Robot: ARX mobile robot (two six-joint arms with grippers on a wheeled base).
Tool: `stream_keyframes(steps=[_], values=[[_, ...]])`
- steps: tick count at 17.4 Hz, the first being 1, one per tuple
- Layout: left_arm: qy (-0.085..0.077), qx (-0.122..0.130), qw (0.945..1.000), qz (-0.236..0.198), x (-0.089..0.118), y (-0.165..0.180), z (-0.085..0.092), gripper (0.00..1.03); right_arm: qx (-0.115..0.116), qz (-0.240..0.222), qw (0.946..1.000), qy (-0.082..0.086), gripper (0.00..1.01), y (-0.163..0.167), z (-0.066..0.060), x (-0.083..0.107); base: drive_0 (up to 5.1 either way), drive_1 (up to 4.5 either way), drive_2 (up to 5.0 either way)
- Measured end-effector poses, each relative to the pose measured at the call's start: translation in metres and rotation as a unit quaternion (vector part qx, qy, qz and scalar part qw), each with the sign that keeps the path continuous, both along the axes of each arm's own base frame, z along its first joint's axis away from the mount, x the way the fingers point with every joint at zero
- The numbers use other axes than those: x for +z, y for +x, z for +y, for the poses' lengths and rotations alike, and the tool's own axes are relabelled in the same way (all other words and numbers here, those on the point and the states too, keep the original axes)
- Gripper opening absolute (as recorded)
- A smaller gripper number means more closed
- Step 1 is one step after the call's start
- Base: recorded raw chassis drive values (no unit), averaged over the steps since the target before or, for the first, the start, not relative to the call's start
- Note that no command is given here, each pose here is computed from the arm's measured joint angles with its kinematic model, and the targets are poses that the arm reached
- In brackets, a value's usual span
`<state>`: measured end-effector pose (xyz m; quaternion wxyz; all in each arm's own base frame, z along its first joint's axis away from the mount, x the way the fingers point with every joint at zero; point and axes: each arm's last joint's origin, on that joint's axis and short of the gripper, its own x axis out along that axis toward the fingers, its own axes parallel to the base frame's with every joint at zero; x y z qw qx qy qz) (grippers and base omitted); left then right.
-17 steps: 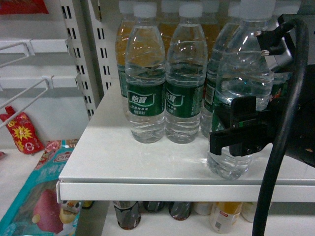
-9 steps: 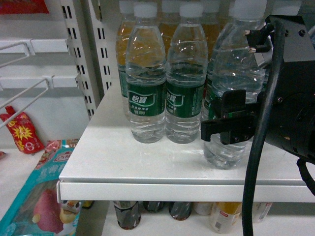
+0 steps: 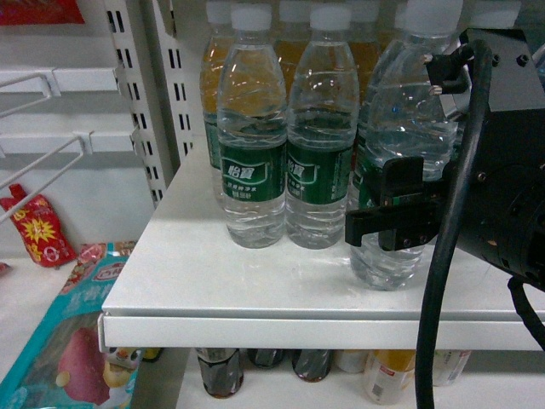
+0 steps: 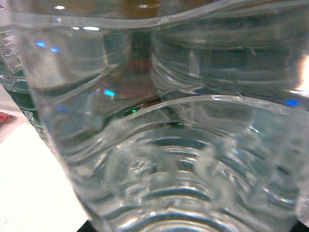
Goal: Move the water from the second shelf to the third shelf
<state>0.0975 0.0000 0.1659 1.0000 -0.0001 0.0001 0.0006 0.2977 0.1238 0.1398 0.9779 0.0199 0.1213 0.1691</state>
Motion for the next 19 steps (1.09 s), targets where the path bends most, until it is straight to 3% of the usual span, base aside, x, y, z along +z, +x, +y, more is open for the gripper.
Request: stream_keyframes(steps=[2,7,19], values=[[0.0,0.0,1.0,0.0,0.0,0.0,0.0,0.98,0.0,0.0,1.0,0.001,0.43,-0.001,-0.002,-0.001,0.0,0.0,0.0],[0.0,0.0,1.0,0.0,0.0,0.0,0.0,0.98,-0.008,-0.025,0.9995,0.015,0.99,-0.001,-0.009,0.01,0.0,0.0,0.0],[0.0,0.0,1.0,0.0,0.0,0.0,0.0,0.98,0.004,-0.009,0.9997,0.022,0.98,-0.004,-0.005,0.01,0.0,0.0,0.0]])
